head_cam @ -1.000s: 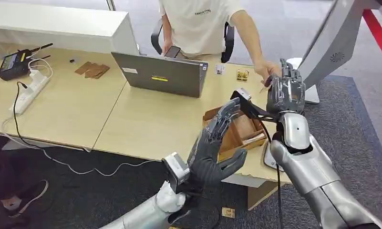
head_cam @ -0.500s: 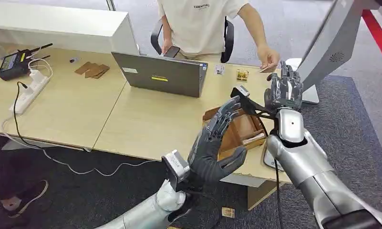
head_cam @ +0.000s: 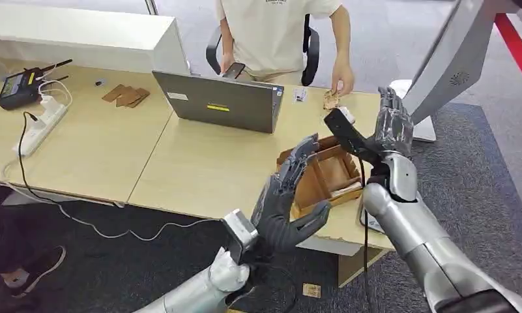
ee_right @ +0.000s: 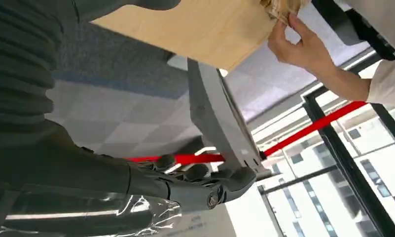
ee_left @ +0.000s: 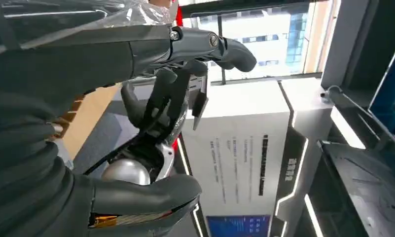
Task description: Pass the card to the sensor for recognition and then transmit it.
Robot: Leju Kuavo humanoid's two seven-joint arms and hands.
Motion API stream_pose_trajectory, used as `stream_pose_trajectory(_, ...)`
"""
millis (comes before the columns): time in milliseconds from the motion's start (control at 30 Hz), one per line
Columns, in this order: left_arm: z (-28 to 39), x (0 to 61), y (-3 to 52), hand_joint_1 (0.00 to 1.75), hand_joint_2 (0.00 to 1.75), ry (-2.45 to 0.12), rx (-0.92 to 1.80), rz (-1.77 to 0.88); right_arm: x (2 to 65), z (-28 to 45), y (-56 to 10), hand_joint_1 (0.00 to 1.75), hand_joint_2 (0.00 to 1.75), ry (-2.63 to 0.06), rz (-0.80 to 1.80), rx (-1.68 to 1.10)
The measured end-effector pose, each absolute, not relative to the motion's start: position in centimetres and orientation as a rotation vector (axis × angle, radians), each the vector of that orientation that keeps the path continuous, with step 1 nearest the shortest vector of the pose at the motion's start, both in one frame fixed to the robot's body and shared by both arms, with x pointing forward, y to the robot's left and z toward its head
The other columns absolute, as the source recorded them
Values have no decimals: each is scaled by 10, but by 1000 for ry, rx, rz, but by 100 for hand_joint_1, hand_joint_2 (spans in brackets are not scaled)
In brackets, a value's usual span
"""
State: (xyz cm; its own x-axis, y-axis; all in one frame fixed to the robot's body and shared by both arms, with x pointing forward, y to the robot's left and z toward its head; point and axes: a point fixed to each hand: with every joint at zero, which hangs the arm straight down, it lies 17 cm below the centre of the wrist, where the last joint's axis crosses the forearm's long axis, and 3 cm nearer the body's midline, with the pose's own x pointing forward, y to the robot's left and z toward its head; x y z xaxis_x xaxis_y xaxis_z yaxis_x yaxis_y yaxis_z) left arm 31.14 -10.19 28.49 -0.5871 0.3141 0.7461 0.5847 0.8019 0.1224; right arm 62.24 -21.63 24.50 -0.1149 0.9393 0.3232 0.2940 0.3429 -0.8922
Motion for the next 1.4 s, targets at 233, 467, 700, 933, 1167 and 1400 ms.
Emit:
stream_pose_trajectory(233, 286, 319, -88, 0, 175, -2261, -555, -420, 596, 219, -220, 0, 175, -1705, 593, -870)
stream_pose_trajectory(467, 287, 331, -63, 0, 175, -2274, -447, -358, 553, 192, -223, 0, 175, -1731, 148, -366)
stream_pose_trajectory(700, 293, 339, -32, 0, 175, -2313, -339, -299, 512, 180, -203, 0, 175, -1763, 44, -147)
stream_pose_trajectory(933, 301, 342, -15, 0, 175, -2346, -306, -279, 488, 182, -188, 0, 175, -1791, 27, -57)
stream_pose_trajectory(1167, 304, 341, -10, 0, 175, -2353, -314, -261, 467, 180, -192, 0, 175, -1798, 15, -64)
stream_pose_trajectory(1400, 305, 342, -7, 0, 175, -2356, -308, -247, 455, 194, -198, 0, 175, -1844, 0, -80)
